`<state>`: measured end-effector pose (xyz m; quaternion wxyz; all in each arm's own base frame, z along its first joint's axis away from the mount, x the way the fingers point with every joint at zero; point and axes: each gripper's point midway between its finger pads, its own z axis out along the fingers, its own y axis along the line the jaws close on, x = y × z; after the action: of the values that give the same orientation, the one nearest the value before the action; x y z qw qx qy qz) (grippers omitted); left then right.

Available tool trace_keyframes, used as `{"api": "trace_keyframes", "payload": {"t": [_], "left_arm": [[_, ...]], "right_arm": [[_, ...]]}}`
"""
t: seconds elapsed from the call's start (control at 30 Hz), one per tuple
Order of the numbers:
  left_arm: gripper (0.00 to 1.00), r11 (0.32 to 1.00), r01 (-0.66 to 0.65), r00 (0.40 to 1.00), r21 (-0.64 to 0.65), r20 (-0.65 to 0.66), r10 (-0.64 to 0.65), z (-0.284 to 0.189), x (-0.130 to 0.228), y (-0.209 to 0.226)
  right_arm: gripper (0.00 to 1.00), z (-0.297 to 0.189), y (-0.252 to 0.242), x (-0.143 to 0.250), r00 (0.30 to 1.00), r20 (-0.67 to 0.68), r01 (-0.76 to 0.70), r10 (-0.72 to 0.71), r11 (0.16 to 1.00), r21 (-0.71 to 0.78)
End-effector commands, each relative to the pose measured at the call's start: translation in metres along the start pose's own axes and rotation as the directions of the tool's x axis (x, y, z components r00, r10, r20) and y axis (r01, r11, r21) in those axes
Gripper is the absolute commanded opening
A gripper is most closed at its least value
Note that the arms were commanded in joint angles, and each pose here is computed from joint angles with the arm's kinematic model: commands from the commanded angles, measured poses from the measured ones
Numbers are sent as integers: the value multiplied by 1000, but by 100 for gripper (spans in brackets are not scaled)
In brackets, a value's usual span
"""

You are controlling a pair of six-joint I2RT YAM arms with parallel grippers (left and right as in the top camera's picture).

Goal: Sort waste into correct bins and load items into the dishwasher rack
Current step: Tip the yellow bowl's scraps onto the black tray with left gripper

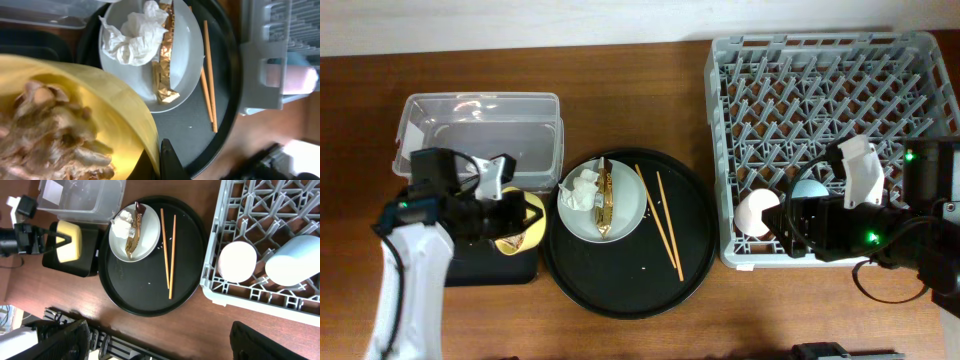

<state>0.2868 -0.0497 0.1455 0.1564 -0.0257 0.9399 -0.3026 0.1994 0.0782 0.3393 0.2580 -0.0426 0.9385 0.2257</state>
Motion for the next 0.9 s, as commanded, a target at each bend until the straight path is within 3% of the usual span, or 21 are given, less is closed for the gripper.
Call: {"api": "trace_keyframes", "payload": {"t": [0.0,0.1,0.33,0.53,0.57,0.63,0.73,0.77,0.83,0.87], "left_arm": [[0,929,-33,999,368,30,24,6,-10,-3],[0,824,46,995,565,45,-87,0,-10,4],[0,785,152,969,601,67,-238,-29,-5,24],[0,773,159,969,614,55,-242,-33,-1,19],[0,780,79,977,620,106,-184,-36,-1,14],[0,768,113,976,630,75,-206,-39,3,10],[0,777,-2,984,629,139,-110,-45,8,1],[0,765,49,984,642,103,-149,-47,9,-2],[0,788,-54,984,614,168,-64,-47,9,-2],[0,786,-31,985,617,153,-81,-47,9,-3]], "right_arm": [[90,0,3,0,1000,3,2,-2,1000,-10],[90,0,3,0,1000,3,2,-2,1000,-10],[90,0,3,0,1000,3,3,-3,1000,-10],[90,0,3,-1,1000,7,5,-5,1000,-10],[90,0,3,-2,1000,8,5,-5,1000,-10],[90,0,3,-2,1000,11,6,-6,1000,-10],[90,0,3,-2,1000,11,6,-6,1000,-10],[90,0,3,-2,1000,11,6,-6,1000,-10],[90,0,3,-2,1000,9,6,-6,1000,-10],[90,0,3,-2,1000,9,6,-6,1000,-10]]}}
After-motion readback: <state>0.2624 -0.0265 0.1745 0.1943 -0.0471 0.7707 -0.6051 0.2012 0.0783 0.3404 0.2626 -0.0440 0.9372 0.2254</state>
